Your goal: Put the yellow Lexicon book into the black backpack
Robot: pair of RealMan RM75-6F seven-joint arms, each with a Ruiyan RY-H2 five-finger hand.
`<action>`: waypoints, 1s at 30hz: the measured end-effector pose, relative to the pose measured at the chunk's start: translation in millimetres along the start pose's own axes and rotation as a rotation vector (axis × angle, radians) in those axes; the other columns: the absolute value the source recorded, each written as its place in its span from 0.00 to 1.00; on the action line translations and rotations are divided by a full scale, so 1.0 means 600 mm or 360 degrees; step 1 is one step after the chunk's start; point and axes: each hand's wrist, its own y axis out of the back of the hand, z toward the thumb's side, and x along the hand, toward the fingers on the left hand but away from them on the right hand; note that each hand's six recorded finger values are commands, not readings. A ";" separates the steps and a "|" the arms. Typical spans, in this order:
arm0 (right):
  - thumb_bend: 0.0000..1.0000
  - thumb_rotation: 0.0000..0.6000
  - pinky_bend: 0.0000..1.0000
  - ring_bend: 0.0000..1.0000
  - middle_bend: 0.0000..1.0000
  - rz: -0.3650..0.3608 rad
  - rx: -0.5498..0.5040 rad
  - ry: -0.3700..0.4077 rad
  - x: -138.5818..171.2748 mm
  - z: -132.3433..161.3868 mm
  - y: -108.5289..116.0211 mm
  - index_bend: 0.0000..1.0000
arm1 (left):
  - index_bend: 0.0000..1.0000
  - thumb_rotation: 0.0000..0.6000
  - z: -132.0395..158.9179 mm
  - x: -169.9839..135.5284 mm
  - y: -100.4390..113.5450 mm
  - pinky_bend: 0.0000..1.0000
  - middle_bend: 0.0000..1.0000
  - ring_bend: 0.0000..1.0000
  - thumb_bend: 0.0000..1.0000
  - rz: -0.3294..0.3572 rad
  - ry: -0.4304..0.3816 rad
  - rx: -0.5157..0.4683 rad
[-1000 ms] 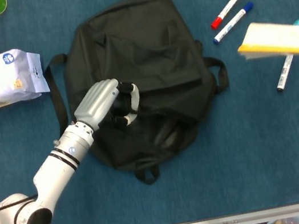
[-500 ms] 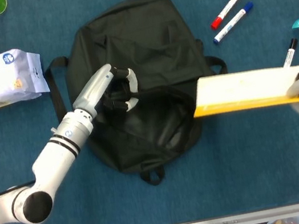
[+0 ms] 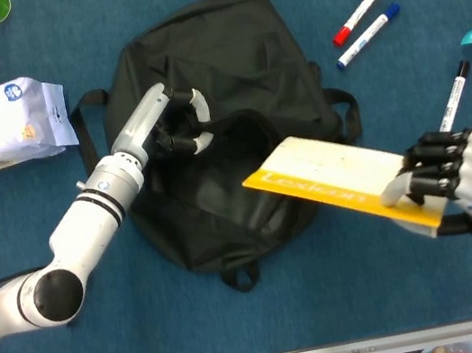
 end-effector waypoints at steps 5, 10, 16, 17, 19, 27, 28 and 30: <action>0.32 1.00 0.68 0.62 0.79 -0.0036 -0.0067 0.0040 -0.021 0.018 -0.011 0.92 | 0.69 1.00 0.001 0.000 0.003 0.53 0.56 0.52 0.39 0.0004 0.0013 0.0011; 0.32 1.00 0.68 0.63 0.80 -0.0053 -0.0094 0.0062 -0.031 0.030 -0.012 0.92 | 0.69 1.00 0.001 0.001 0.007 0.53 0.56 0.52 0.39 0.0017 0.0020 0.0011; 0.32 1.00 0.68 0.63 0.80 0.0011 -0.0132 0.0067 -0.039 0.033 -0.042 0.92 | 0.69 1.00 0.004 0.001 0.009 0.53 0.56 0.52 0.39 0.0020 0.0022 -0.0003; 0.32 1.00 0.68 0.63 0.80 0.0017 -0.0141 0.0066 -0.041 0.034 -0.048 0.92 | 0.69 1.00 0.004 0.002 0.009 0.53 0.56 0.52 0.39 0.0017 0.0024 -0.0003; 0.32 1.00 0.68 0.63 0.80 0.0029 -0.0168 0.0062 -0.046 0.034 -0.061 0.92 | 0.69 1.00 0.005 0.002 0.009 0.53 0.56 0.52 0.39 0.0014 0.0028 -0.0003; 0.32 1.00 0.69 0.63 0.80 0.0090 -0.0161 0.0052 -0.057 0.025 -0.103 0.92 | 0.69 1.00 0.008 0.000 0.012 0.53 0.56 0.52 0.39 0.0016 0.0029 -0.0007; 0.32 1.00 0.69 0.63 0.80 0.0106 -0.0144 0.0050 -0.057 0.021 -0.109 0.92 | 0.69 1.00 0.008 -0.001 0.012 0.53 0.56 0.52 0.39 0.0016 0.0028 -0.0007; 0.32 1.00 0.69 0.63 0.80 0.0131 -0.0114 0.0047 -0.056 0.013 -0.119 0.92 | 0.68 1.00 0.009 -0.003 0.014 0.53 0.56 0.52 0.39 0.0016 0.0028 -0.0008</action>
